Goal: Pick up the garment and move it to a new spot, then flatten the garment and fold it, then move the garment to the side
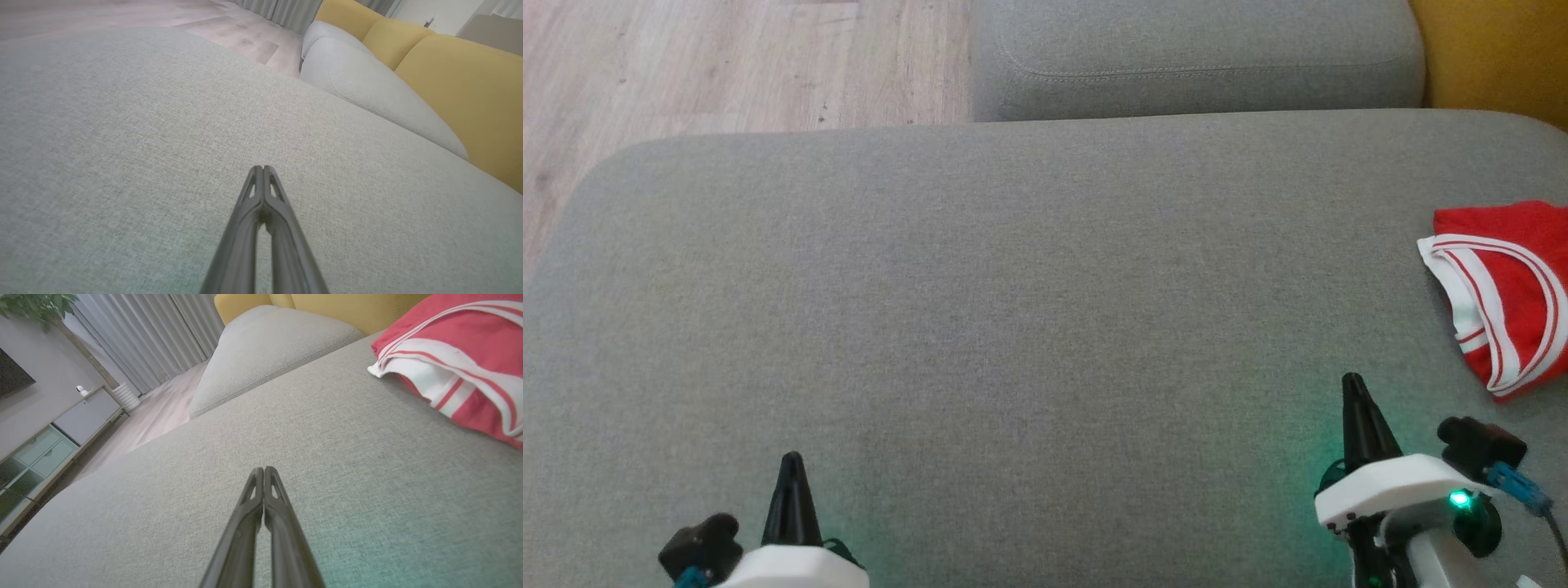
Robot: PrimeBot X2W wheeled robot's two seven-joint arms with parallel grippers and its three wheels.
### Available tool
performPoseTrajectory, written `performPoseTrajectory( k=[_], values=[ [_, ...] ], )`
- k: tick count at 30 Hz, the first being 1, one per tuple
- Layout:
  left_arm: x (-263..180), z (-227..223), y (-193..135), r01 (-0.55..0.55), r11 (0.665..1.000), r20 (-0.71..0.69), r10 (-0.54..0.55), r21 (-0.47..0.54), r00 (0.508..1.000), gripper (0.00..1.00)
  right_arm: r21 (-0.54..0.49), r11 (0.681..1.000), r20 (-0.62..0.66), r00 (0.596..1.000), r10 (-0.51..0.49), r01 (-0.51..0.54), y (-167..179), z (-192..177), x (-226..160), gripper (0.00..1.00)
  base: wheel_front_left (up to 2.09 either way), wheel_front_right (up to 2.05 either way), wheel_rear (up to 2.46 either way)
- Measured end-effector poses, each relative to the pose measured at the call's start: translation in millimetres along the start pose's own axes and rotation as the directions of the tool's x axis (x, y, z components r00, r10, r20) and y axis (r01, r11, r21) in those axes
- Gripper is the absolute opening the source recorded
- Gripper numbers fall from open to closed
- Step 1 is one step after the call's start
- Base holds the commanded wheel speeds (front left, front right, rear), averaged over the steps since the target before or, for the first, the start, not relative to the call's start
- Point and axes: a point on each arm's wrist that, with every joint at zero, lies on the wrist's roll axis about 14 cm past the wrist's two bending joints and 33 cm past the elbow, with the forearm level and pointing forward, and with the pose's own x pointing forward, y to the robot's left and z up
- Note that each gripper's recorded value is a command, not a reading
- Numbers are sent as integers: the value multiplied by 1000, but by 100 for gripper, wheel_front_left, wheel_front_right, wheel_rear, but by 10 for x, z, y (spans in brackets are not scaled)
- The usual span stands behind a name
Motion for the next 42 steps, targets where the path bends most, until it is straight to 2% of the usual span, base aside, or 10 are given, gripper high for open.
performPoseTrajectory(
  k=[10,24,42],
  values=[
    [20,31,-13,1,994,-8,-1,-109,1000,0,113,993,13,1000,-21,19,-36,71,5,0,0,0,0],
    [50,85,-2,-3,967,-13,0,-254,1000,0,262,965,32,999,-42,32,-78,172,8,0,0,0,0],
    [106,193,-30,11,897,-8,-16,-442,1000,0,455,890,57,997,-59,27,-127,303,2,0,0,0,0]
  ],
)
